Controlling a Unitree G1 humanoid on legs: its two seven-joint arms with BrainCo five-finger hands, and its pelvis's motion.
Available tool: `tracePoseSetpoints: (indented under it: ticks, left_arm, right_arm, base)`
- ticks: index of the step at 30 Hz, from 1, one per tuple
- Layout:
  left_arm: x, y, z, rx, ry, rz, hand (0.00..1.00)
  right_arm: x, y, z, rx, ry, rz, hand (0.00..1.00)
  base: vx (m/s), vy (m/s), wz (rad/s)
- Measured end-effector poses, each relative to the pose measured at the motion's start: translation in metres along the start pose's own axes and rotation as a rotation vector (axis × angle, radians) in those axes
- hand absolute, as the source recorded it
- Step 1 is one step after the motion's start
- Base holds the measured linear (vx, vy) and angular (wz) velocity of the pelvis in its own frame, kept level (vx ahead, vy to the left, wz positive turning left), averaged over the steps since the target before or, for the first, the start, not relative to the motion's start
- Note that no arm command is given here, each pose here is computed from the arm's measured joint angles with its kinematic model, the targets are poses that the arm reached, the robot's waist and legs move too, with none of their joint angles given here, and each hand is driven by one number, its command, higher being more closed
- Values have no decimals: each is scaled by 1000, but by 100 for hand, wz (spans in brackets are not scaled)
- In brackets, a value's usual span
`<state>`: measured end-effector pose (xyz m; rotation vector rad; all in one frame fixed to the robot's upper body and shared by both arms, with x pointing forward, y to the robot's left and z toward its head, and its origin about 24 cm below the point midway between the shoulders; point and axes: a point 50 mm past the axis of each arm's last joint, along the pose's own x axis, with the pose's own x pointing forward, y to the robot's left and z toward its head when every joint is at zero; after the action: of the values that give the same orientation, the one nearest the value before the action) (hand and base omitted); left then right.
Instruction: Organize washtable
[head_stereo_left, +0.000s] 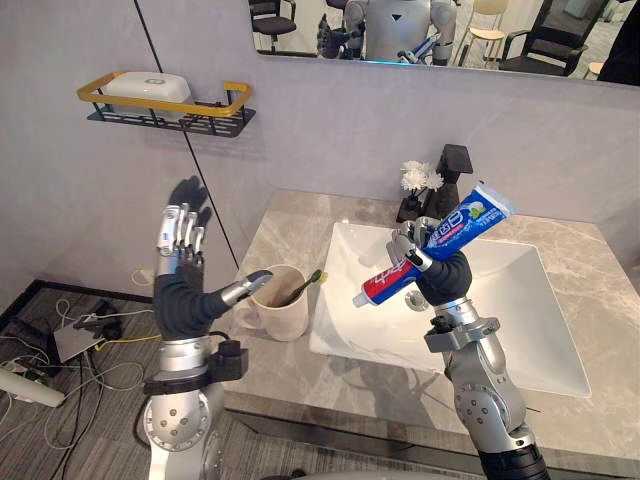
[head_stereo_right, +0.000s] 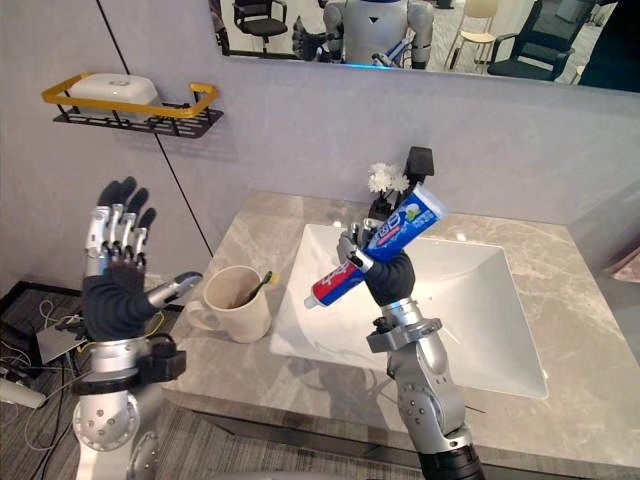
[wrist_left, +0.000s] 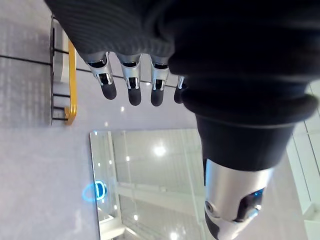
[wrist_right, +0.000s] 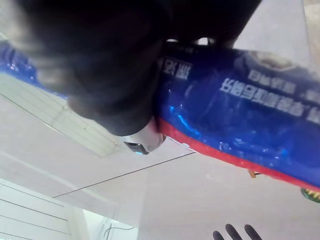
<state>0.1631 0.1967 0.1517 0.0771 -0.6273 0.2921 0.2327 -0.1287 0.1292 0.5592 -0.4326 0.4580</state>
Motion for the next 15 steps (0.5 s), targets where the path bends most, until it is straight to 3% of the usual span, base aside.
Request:
tracePoseSetpoints:
  ticks: [8, 15]
  left_arm:
    - [-27, 70, -8, 152, 113, 356, 0]
    - [-81, 115, -60, 193, 447, 573, 0]
  right_arm:
    - [-20, -21, 7, -28, -18, -138, 100]
    - [-23, -29, 14, -51, -49, -182, 100]
  base:
    - [5, -19, 8]
    - [-16, -18, 6]
